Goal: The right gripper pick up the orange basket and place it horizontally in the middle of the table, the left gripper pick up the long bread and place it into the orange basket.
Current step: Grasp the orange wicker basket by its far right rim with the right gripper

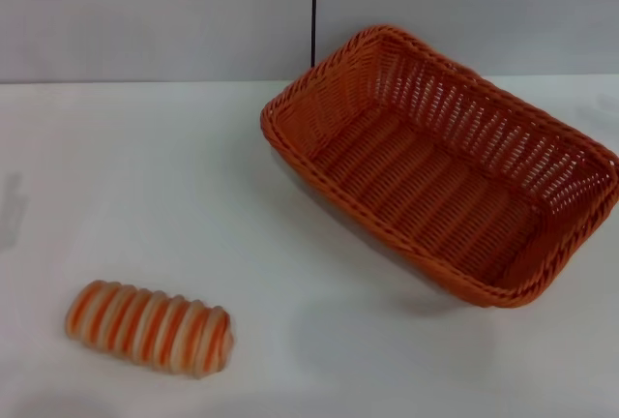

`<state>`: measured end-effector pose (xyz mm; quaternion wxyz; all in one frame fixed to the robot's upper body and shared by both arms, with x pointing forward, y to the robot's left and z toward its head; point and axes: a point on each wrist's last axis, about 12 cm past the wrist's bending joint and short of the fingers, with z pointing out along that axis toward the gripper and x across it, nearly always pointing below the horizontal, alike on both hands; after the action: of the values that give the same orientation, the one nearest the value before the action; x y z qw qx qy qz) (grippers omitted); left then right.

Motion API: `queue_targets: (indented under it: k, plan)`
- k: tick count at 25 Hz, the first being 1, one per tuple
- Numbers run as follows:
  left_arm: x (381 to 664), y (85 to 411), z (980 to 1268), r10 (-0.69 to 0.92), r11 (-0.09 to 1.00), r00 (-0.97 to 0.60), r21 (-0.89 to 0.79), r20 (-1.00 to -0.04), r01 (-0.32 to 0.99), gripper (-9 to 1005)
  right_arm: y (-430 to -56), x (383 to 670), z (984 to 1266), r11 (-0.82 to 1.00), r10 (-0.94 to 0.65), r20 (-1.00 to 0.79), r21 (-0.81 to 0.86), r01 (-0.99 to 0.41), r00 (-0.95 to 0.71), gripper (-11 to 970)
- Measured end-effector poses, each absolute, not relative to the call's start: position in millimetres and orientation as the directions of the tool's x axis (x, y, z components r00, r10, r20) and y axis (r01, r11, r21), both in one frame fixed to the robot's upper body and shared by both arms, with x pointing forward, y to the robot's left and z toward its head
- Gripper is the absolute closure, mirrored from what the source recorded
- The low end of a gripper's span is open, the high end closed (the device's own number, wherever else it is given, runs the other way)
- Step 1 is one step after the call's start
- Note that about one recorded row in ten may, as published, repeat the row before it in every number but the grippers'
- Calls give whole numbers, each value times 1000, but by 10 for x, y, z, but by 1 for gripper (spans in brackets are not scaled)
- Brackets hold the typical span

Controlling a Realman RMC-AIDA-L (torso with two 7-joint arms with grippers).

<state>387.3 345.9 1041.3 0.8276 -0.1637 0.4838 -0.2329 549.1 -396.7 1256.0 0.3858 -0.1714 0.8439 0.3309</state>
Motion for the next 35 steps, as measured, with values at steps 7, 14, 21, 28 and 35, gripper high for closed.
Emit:
queue_targets:
  k: [7,14,21,28,35]
  plan:
    - [3882,3448,10409,-548,835,421,-500,-723,228,186,-3783,5658,12444,749,-270,-661,313,-584,-700,483]
    - [3911,3438,10411,-552,833,418,-503,-722,231,186,-3639,5811,12115,734,-402,-570,267,-625,-716,482]
    - [3936,3423,10403,-566,823,408,-517,-716,234,186,-3561,5910,11933,736,-430,-566,231,-636,-703,483]
    - [3936,3415,10392,-579,815,395,-528,-713,240,186,-3518,5931,11835,729,-435,-580,222,-648,-688,482]
    - [3937,3408,10385,-582,813,390,-532,-714,239,185,-3408,5935,11754,705,-452,-596,218,-675,-664,482]
